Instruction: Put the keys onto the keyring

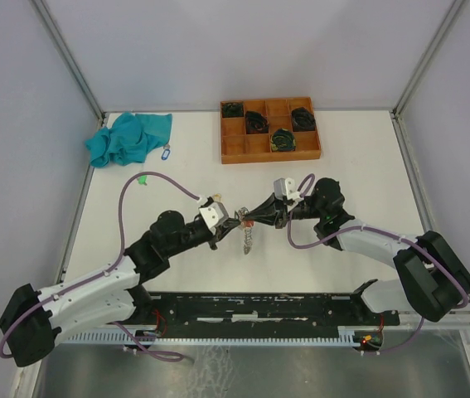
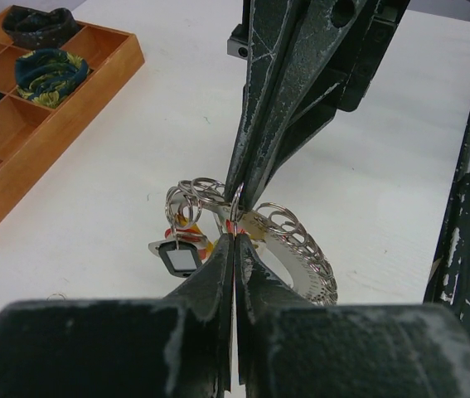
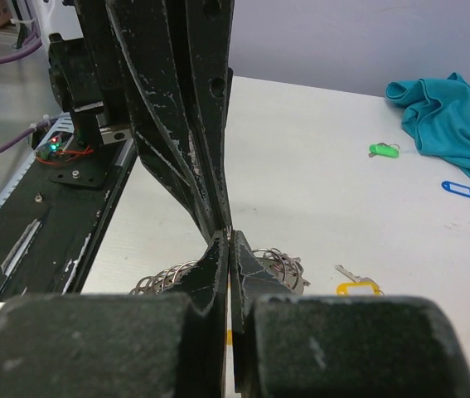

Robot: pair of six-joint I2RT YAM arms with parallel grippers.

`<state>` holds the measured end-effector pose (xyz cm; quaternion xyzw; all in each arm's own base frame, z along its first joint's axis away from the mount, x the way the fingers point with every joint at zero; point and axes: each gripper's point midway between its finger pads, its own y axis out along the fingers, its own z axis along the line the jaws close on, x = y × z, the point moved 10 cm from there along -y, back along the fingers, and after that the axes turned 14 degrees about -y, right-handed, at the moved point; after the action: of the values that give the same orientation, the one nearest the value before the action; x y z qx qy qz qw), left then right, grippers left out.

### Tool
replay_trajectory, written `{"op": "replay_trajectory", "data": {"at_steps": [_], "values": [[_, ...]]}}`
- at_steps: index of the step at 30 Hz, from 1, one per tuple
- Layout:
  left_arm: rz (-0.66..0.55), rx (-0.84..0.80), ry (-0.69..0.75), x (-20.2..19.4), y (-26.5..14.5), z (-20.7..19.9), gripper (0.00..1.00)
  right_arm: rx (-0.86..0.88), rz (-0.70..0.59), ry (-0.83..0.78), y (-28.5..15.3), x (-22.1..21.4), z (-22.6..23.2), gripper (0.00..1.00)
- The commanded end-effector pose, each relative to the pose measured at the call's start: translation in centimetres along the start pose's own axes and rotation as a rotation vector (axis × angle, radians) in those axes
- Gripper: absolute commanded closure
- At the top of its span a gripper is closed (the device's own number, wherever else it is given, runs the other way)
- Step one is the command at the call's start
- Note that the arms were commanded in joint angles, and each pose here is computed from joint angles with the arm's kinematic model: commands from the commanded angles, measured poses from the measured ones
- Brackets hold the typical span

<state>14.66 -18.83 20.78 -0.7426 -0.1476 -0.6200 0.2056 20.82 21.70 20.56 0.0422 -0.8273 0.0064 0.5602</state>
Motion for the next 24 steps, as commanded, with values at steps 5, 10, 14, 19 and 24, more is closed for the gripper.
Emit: {"op": "replay_trajectory", "data": {"at_steps": [5, 10, 14, 19, 24], "values": [[-0.03, -0.04, 0.028, 1.6, 0.7, -0.2, 0.97, -0.012, -0.109, -0.093, 0.3, 2.5, -0.8, 0.99], [-0.046, -0.059, 0.007, 1.6, 1.4, -0.3, 0.97, -0.016, -0.142, -0.088, 0.5, 2.7, -0.9, 0.99], [-0.089, -0.066, -0.011, 1.8, 1.7, -0.4, 0.92, -0.025, -0.155, -0.085, 0.6, 2.6, -0.9, 0.99], [-0.134, -0.024, -0.024, 1.9, 0.9, -0.3, 0.8, -0.032, -0.142, -0.082, 0.4, 2.2, -0.8, 0.99], [-0.172, 0.043, -0.011, 2.4, -0.9, -0.1, 0.74, -0.031, -0.122, -0.083, 0.2, 2.0, -0.7, 0.99]]}}
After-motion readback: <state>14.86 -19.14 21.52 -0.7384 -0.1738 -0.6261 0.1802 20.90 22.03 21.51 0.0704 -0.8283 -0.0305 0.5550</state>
